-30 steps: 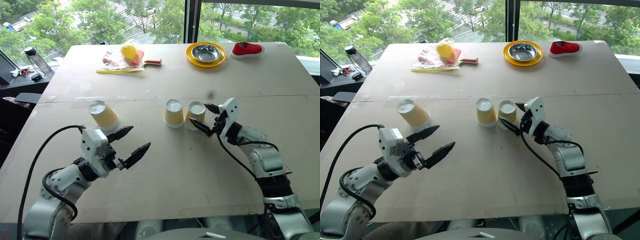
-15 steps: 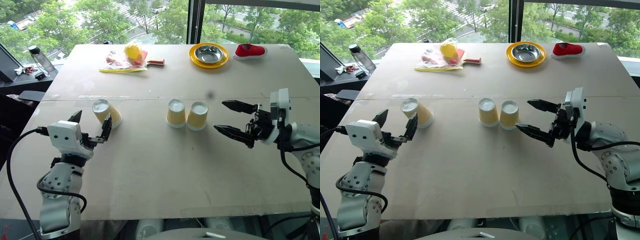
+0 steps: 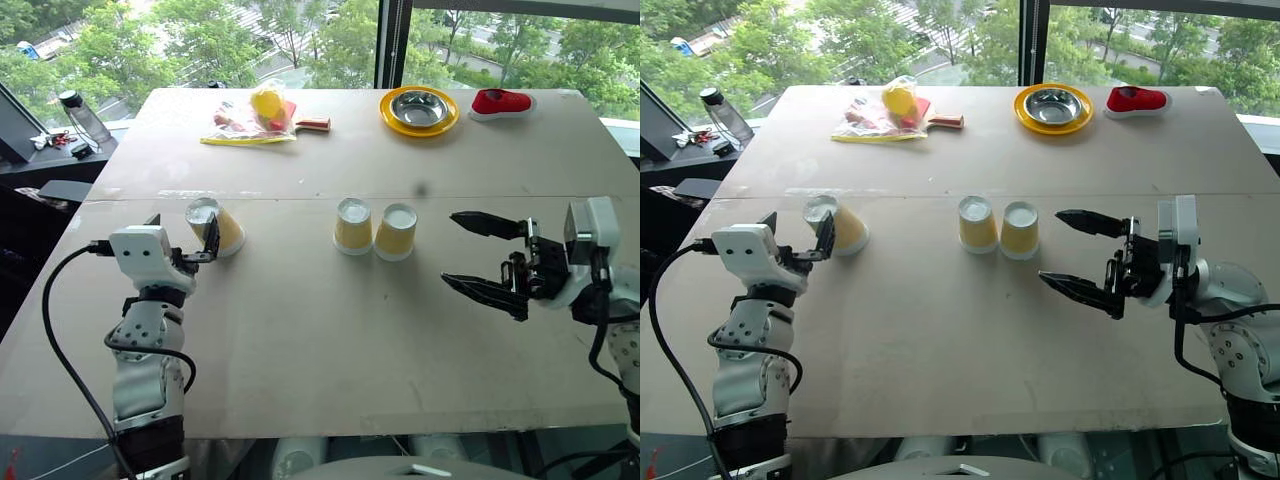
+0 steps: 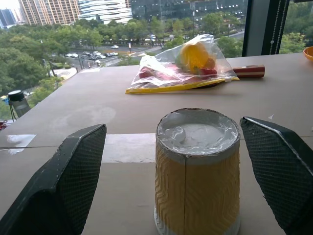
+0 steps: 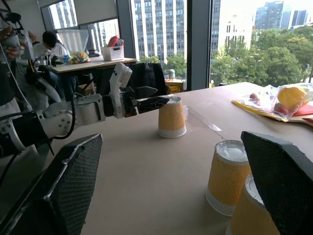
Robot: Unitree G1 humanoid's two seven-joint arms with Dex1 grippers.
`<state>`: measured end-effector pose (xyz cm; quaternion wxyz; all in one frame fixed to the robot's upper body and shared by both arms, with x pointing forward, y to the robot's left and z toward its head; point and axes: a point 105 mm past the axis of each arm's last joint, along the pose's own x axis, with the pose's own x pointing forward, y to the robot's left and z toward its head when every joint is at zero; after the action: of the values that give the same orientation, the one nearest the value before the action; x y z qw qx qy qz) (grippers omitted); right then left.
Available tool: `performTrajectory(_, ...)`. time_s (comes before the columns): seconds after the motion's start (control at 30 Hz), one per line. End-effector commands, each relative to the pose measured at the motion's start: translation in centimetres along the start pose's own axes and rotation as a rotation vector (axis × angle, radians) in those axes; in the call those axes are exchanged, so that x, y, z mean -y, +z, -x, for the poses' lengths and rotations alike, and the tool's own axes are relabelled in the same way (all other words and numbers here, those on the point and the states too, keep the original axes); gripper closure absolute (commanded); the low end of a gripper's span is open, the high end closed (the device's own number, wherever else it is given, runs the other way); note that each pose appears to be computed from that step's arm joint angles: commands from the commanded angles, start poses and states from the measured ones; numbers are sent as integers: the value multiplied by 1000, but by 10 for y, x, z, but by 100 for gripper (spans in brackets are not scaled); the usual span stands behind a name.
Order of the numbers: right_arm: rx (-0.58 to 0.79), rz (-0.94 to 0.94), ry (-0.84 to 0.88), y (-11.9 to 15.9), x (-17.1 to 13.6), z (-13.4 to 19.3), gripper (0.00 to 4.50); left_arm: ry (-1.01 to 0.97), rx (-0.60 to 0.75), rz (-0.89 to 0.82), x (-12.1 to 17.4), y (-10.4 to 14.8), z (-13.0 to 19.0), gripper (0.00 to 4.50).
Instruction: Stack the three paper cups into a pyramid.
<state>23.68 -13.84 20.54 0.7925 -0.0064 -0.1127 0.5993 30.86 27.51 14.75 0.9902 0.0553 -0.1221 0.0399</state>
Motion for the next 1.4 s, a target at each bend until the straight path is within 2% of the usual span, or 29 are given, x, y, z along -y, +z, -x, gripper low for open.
performTrajectory(0.03,6,71,-17,7,2,9,1,-12,40,-15,0,8,-6,0)
performTrajectory(0.43,3,74,-58,2,1,17,1,-113,14,-50,11,1,-24,0)
performTrajectory(0.77,9,75,-65,4,0,20,1,-124,-4,-48,9,-4,-31,0)
performTrajectory(0.87,10,77,-67,4,1,19,0,-112,-18,-37,6,-8,-31,84)
performTrajectory(0.97,12,78,-69,5,1,18,0,-117,-22,-38,7,-9,-31,203)
performTrajectory(1.13,13,76,-72,4,0,18,0,-141,-7,-46,10,-5,-33,203)
performTrajectory(1.3,12,78,-93,4,1,23,0,-299,96,-47,33,35,-55,203)
performTrajectory(1.4,25,85,-121,4,3,25,0,-509,131,-33,66,58,-68,203)
